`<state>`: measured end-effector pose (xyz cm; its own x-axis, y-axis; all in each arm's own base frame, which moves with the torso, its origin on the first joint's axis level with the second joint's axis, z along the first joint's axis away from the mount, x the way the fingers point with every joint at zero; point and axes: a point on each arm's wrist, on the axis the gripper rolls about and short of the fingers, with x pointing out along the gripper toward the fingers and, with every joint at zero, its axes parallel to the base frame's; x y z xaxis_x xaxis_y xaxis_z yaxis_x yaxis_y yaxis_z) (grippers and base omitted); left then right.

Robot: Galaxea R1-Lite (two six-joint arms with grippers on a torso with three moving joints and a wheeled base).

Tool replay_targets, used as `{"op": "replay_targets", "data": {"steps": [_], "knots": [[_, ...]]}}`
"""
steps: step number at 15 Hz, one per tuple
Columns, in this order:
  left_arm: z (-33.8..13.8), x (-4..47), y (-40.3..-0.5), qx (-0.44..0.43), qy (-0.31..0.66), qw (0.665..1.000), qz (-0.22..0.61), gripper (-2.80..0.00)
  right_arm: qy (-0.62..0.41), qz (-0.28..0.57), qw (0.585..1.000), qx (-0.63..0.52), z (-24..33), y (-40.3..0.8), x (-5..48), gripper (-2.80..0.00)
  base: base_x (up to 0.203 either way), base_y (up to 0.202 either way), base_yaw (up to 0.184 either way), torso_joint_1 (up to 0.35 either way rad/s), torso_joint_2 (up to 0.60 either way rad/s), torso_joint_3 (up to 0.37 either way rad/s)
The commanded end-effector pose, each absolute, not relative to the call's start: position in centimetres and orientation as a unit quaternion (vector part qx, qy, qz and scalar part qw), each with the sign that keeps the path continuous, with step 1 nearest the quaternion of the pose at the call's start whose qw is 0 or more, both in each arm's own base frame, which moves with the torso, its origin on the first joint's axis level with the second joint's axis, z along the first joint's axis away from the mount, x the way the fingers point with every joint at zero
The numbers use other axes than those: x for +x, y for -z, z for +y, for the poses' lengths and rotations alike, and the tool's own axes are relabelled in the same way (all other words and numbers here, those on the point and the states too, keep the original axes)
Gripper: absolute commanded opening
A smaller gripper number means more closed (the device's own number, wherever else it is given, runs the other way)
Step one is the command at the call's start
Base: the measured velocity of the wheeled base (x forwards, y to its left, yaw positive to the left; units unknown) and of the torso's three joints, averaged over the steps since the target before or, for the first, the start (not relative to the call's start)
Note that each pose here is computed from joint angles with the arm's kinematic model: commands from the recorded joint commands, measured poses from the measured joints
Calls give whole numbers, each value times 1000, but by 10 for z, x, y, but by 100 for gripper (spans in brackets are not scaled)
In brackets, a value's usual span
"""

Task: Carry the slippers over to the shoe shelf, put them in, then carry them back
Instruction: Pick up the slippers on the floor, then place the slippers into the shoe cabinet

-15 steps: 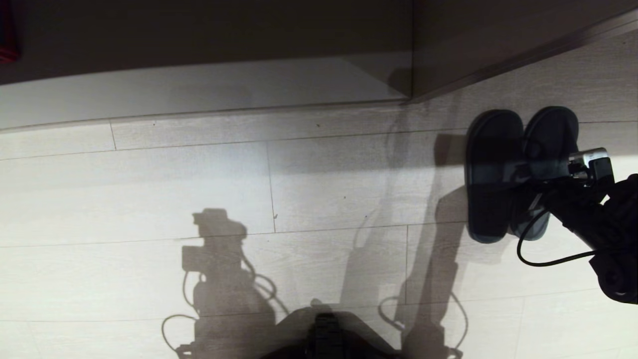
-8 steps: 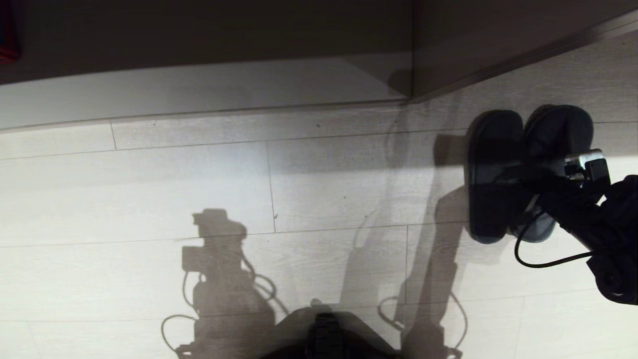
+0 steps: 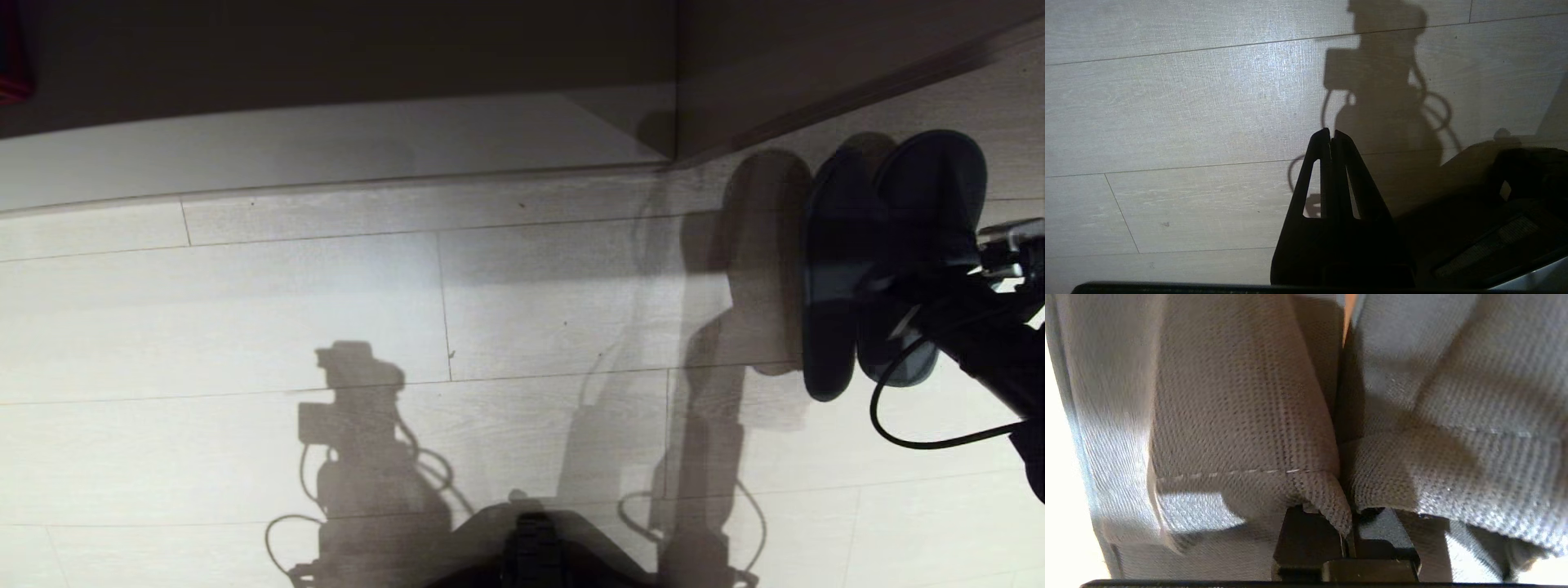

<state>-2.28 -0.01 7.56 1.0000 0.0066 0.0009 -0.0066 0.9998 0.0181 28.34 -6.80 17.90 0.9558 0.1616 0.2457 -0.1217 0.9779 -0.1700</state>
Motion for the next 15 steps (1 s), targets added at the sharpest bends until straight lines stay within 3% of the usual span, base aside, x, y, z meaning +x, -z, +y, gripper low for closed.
{"op": "replay_targets", "data": {"steps": [1, 8, 15], "knots": [[0, -23, -76, 9, -3, 1000, -1, -280, -75, -179, 977, -90, -56, -216, 246, -280, 0, 0, 0, 0, 0, 0], [0, -23, -76, 13, -2, 1000, -1, -280, -75, -155, 982, -79, -29, -252, 143, -280, 0, 0, 0, 0, 0, 0], [0, -23, -76, 8, -3, 1000, -1, -280, -93, -151, 980, -87, 1, -244, 34, -280, 0, 0, 0, 0, 0, 0]]}}
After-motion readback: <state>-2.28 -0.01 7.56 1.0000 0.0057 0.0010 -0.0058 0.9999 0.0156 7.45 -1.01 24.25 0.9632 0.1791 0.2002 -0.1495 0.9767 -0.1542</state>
